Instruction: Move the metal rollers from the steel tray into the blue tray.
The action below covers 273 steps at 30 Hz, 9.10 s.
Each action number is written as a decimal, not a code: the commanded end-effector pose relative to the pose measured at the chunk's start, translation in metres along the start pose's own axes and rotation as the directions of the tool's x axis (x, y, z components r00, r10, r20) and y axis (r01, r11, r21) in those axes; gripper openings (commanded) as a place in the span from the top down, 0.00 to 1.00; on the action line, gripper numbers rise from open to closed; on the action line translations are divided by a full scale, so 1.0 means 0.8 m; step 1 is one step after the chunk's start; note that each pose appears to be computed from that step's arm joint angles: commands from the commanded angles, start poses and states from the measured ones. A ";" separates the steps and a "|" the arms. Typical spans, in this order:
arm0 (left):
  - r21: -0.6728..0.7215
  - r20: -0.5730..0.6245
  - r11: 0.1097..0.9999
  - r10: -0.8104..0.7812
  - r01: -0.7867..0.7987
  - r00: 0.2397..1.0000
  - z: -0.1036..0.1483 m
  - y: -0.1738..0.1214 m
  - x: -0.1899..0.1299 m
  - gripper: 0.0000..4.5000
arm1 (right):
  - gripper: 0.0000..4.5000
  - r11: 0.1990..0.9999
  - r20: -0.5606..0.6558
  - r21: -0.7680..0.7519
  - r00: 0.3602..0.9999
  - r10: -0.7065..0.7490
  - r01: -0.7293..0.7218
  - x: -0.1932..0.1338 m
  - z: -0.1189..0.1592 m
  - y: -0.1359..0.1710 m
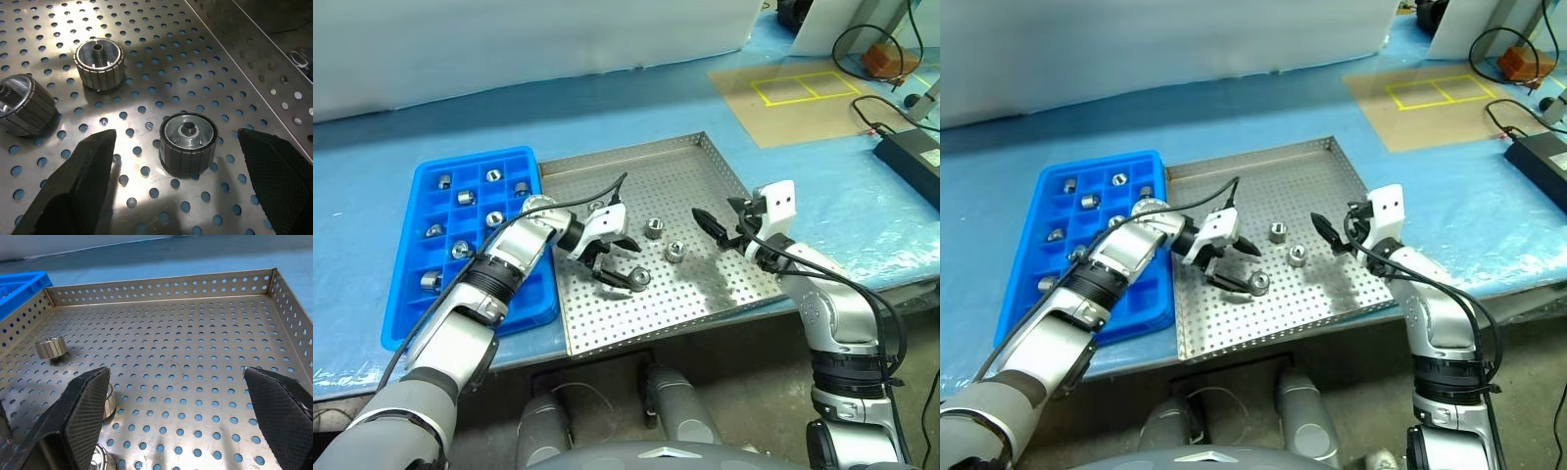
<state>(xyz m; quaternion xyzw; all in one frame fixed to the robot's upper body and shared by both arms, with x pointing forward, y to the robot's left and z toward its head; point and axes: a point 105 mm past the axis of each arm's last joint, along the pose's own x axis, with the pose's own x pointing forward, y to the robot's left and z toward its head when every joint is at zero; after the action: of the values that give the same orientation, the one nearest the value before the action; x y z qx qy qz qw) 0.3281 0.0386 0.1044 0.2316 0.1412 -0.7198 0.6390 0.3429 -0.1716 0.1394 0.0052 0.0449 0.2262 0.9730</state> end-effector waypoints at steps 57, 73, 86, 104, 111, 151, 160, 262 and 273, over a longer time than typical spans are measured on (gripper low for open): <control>-0.133 0.046 0.960 0.254 -0.246 0.966 0.007 0.018 -0.105 0.51 | 0.00 0.887 -0.167 -0.053 0.879 0.446 -0.459 -0.025 -0.005 0.068; -0.237 -0.034 0.601 0.781 -0.764 0.624 -0.032 -0.049 -0.226 0.51 | 0.00 0.789 -0.160 -0.115 0.795 0.585 -0.603 0.054 0.011 0.089; -0.329 -0.128 0.412 0.872 -0.850 0.473 -0.077 -0.085 -0.225 0.51 | 0.00 0.744 -0.155 -0.125 0.754 0.638 -0.656 0.068 0.012 0.107; -0.444 -0.236 0.554 0.685 -0.704 0.689 -0.103 -0.139 -0.200 0.51 | 0.00 0.768 -0.166 -0.120 0.776 0.609 -0.629 0.060 0.005 0.101; -0.424 -0.255 0.541 0.698 -0.727 0.669 -0.107 -0.137 -0.213 0.51 | 0.00 0.767 -0.174 -0.113 0.772 0.611 -0.632 0.057 0.003 0.103; -0.372 0.178 0.756 0.628 -0.539 0.758 0.002 -0.013 -0.101 0.09 | 0.00 0.844 -0.164 -0.200 0.866 0.472 -0.497 0.072 0.012 0.060; -0.377 0.186 0.695 0.705 -0.613 0.685 0.002 0.009 -0.139 0.09 | 0.00 0.855 -0.082 -0.195 0.877 0.473 -0.480 0.114 0.014 0.108; -0.391 -0.090 0.329 0.916 -0.860 0.392 -0.043 -0.097 -0.257 0.08 | 0.63 0.446 -0.209 -0.090 0.455 0.866 -0.891 0.143 0.029 0.393; -0.398 -0.090 0.351 0.905 -0.848 0.417 -0.045 -0.096 -0.249 0.08 | 0.63 0.365 -0.225 -0.098 0.377 0.898 -0.926 0.126 0.021 0.410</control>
<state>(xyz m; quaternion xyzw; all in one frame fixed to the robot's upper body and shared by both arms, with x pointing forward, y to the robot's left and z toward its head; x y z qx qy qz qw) 0.2740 0.2410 0.1614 0.0774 0.0985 -0.2306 0.9649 0.3361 0.1270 0.1556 -0.1211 0.0990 0.6687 0.7269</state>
